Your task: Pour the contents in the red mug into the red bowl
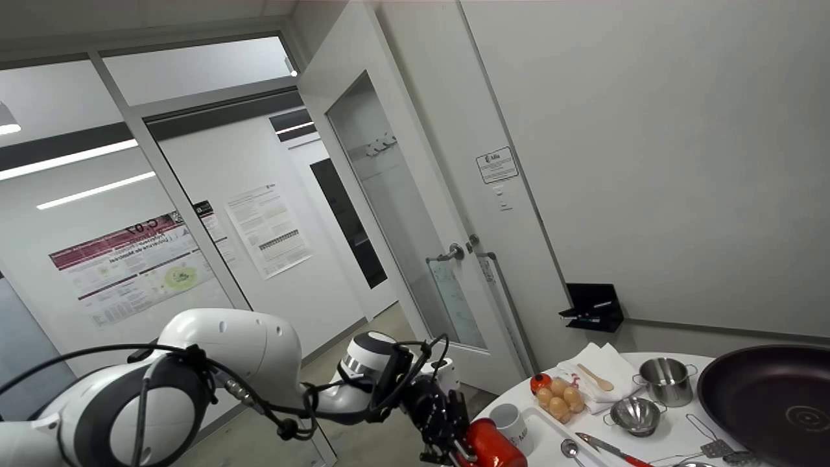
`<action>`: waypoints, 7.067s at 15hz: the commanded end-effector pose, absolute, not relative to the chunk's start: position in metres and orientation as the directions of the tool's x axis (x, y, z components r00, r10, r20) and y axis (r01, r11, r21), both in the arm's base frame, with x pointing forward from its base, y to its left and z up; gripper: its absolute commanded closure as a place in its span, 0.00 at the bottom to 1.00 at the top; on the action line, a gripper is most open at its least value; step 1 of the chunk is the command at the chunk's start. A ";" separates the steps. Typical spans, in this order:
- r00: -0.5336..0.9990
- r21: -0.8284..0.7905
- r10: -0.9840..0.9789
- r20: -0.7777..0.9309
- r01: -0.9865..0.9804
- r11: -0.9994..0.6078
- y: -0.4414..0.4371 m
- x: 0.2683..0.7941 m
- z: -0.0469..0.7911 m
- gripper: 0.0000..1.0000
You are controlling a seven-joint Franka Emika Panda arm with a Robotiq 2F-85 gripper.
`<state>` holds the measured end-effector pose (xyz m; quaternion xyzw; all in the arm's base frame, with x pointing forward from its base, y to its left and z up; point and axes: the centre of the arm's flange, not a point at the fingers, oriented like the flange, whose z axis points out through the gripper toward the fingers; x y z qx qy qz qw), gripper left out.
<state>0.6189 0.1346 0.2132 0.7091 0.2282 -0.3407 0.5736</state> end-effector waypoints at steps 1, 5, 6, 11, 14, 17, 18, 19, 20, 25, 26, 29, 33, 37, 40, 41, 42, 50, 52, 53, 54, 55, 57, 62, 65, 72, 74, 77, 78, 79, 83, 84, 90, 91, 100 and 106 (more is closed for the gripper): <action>0.679 0.689 -0.123 -0.723 0.702 -0.179 0.142 0.626 0.214 0.96; 0.687 0.705 -0.159 -0.710 0.695 -0.141 0.142 0.627 0.214 0.96; 0.688 0.708 -0.170 -0.706 0.693 -0.134 0.142 0.627 0.214 0.96; 0.699 0.730 -0.235 -0.675 0.679 -0.078 0.143 0.626 0.214 0.96; 0.698 0.730 -0.248 -0.672 0.680 -0.065 0.144 0.626 0.213 0.96; 0.702 0.735 -0.263 -0.662 0.676 -0.047 0.144 0.626 0.212 0.96; 0.702 0.736 -0.270 -0.659 0.675 -0.039 0.144 0.627 0.212 0.96; 0.703 0.737 -0.279 -0.654 0.675 -0.026 0.145 0.627 0.211 0.96; 0.704 0.739 -0.289 -0.648 0.674 -0.013 0.145 0.628 0.211 0.96; 0.706 0.737 -0.324 -0.629 0.675 0.041 0.147 0.628 0.209 0.96; 0.707 0.736 -0.329 -0.626 0.675 0.048 0.148 0.628 0.208 0.96; 0.710 0.736 -0.346 -0.613 0.673 0.075 0.149 0.628 0.206 0.96; 0.712 0.732 -0.366 -0.599 0.672 0.109 0.151 0.628 0.204 0.96; 0.714 0.729 -0.384 -0.586 0.671 0.136 0.151 0.627 0.202 0.96; 0.680 0.699 -0.333 -0.653 0.711 0.080 0.150 0.627 0.203 0.96; 0.661 0.673 -0.247 -0.709 0.738 0.041 0.149 0.627 0.206 0.96; 0.658 0.666 -0.202 -0.726 0.745 0.031 0.148 0.628 0.207 0.96; 0.678 0.692 -0.269 -0.684 0.720 0.054 0.151 0.631 0.195 0.96; 0.682 0.703 -0.338 -0.649 0.707 0.076 0.149 0.629 0.195 0.96; 0.688 0.714 -0.386 -0.615 0.693 0.097 0.149 0.626 0.196 0.96; 0.690 0.718 -0.409 -0.597 0.687 0.110 0.148 0.624 0.197 0.96; 0.694 0.725 -0.443 -0.567 0.676 0.132 0.150 0.621 0.198 0.96; 0.699 0.730 -0.487 -0.523 0.663 0.168 0.154 0.617 0.199 0.96; 0.702 0.726 -0.546 -0.458 0.649 0.227 0.164 0.611 0.200 0.96; 0.699 0.719 -0.480 -0.529 0.670 0.184 0.163 0.611 0.200 0.96; 0.693 0.708 -0.312 -0.649 0.701 0.083 0.153 0.624 0.189 0.96; 0.687 0.702 -0.266 -0.676 0.710 0.049 0.148 0.628 0.185 0.96; 0.673 0.686 -0.162 -0.722 0.726 -0.042 0.136 0.633 0.176 0.96; 0.668 0.679 -0.131 -0.733 0.730 -0.077 0.131 0.635 0.174 0.96; 0.665 0.674 -0.105 -0.739 0.730 -0.116 0.125 0.636 0.174 0.96; 0.667 0.643 -0.003 -0.745 0.717 -0.269 0.098 0.641 0.174 0.96; 0.671 0.635 0.019 -0.741 0.710 -0.303 0.093 0.643 0.174 0.96; 0.730 0.568 0.218 -0.648 0.653 -0.501 0.053 0.648 0.175 0.96; 0.740 0.552 0.243 -0.627 0.642 -0.532 0.046 0.649 0.174 0.96; 0.827 0.426 0.323 -0.460 0.525 -0.737 -0.009 0.652 0.164 0.96; 0.873 0.398 0.404 -0.274 0.485 -0.779 -0.022 0.662 0.171 0.96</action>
